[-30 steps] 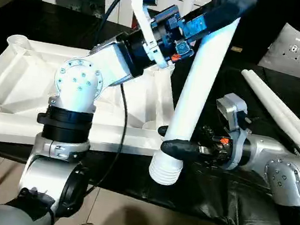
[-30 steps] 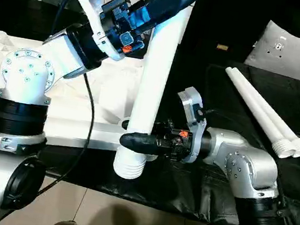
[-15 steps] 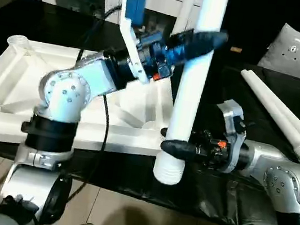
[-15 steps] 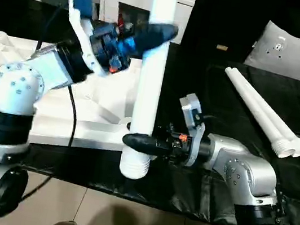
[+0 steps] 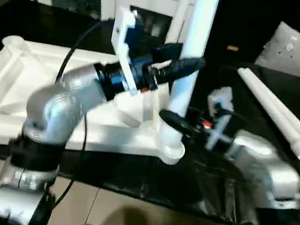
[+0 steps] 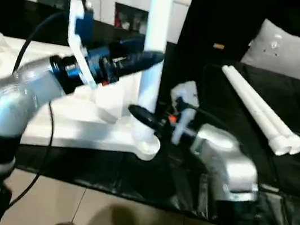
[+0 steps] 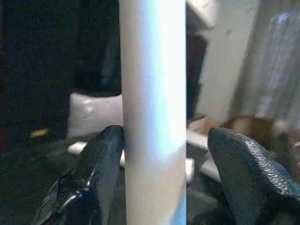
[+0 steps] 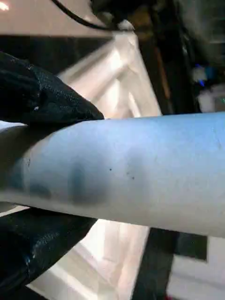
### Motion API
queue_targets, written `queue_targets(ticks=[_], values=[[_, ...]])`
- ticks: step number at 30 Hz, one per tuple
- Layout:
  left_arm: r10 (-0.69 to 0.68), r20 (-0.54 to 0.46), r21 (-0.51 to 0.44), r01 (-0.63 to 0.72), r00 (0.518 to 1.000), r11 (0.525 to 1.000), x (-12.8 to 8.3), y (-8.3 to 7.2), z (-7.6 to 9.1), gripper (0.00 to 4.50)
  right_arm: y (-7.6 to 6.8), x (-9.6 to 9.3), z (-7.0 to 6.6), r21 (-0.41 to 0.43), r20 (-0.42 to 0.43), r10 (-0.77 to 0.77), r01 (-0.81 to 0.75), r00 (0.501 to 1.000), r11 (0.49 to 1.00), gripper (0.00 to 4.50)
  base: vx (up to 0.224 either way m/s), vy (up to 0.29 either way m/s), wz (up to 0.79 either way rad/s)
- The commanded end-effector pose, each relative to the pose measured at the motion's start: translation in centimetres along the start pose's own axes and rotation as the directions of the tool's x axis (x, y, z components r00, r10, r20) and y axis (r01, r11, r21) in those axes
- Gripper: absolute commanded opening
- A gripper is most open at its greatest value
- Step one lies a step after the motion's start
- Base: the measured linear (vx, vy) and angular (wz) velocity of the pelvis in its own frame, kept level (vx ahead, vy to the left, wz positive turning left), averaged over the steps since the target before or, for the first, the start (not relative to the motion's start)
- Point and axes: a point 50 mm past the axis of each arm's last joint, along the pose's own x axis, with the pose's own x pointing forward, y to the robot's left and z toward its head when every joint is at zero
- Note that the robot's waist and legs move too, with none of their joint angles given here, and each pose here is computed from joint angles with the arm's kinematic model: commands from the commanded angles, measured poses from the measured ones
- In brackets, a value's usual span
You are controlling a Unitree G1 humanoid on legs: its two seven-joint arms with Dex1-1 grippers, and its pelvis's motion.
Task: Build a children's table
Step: Insert table leg to table base
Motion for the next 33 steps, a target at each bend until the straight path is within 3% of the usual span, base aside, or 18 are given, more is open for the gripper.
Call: queue_targets(ticks=[1,6,7,16,22,33], values=[[0.049,-0.001,0.044,-0.048,0.999,0.998,0.1,-0.5,-0.5,2.91,0.1,0.1,0.9,-0.026,0.045,-0.035,0.037,0.998,0.999,1.89,0.0,0.0,0.0],[0.107,-0.035,0.052,-0.105,0.994,0.993,-0.1,-1.1,-2.2,2.72,0.4,0.4,0.4,-0.01,0.053,-0.061,0.061,0.997,0.998,1.89,0.0,0.0,0.0],[0.117,-0.04,0.055,-0.114,0.992,0.992,-0.2,-1.1,-2.5,2.5,0.4,0.5,0.3,-0.009,0.052,-0.065,0.066,0.996,0.998,1.89,0.0,0.0,0.0],[0.145,-0.063,0.082,-0.14,0.987,0.987,0.0,-1.6,-3.6,1.96,0.8,0.5,-0.1,0.0,0.044,-0.069,0.069,0.997,0.998,1.89,0.0,0.0,0.0],[0.157,-0.074,0.096,-0.149,0.985,0.984,0.0,-1.5,-3.8,1.88,0.9,0.6,-0.2,-0.004,0.038,-0.063,0.064,0.997,0.998,1.89,0.0,0.0,0.0],[0.195,-0.04,0.03,-0.194,0.98,0.981,0.0,-1.2,-3.7,1.88,0.6,0.8,-0.2,-0.014,0.021,-0.074,0.075,0.997,0.997,1.89,0.0,0.0,0.0]])
